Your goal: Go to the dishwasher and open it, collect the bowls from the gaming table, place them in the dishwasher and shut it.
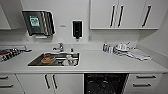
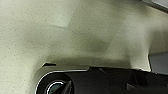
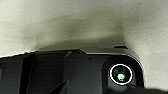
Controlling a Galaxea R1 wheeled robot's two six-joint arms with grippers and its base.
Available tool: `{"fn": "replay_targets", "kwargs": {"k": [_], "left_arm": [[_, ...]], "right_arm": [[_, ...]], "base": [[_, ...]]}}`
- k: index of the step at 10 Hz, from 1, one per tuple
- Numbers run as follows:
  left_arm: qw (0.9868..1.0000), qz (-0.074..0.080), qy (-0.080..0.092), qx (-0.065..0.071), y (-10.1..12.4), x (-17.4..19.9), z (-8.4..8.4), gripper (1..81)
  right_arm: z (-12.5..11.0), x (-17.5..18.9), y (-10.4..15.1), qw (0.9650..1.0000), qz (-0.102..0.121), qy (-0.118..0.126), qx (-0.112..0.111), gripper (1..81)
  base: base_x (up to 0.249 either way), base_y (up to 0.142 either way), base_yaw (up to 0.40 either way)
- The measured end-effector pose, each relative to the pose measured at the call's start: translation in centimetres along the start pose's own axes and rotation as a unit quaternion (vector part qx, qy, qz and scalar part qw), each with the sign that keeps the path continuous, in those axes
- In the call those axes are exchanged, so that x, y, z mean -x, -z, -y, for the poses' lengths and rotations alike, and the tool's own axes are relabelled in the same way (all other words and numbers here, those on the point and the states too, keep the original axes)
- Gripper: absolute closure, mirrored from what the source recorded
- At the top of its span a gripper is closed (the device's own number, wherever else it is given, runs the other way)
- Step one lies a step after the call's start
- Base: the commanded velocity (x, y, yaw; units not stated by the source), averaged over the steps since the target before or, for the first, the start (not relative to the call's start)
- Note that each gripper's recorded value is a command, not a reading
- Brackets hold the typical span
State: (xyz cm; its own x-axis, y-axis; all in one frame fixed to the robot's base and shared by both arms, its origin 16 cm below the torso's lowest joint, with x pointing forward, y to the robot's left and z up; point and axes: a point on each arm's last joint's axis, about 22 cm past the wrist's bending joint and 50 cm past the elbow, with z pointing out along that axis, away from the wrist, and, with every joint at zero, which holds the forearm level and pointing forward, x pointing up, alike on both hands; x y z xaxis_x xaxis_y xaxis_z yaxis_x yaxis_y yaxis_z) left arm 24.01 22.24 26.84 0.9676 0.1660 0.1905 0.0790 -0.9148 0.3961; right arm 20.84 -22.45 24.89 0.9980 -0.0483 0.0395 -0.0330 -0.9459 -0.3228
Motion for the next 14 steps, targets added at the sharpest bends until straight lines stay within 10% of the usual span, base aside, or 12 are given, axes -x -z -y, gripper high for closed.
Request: {"fn": "replay_targets", "kwargs": {"k": [7,14], "left_arm": [[0.9992,0.036,0.014,-0.007,5.8,4.1,-1.6,1.0],[0.9998,-0.017,-0.007,0.003,10.5,1.1,-4.0,1.0]], "right_arm": [[3.2,5.7,4.6,0.9991,0.040,-0.011,-0.004,1.0],[5.3,3.2,9.4,0.9998,-0.016,0.010,-0.008,1.0]], "base": [[0.000,0.000,0.000],[0.000,0.000,0.000]]}}
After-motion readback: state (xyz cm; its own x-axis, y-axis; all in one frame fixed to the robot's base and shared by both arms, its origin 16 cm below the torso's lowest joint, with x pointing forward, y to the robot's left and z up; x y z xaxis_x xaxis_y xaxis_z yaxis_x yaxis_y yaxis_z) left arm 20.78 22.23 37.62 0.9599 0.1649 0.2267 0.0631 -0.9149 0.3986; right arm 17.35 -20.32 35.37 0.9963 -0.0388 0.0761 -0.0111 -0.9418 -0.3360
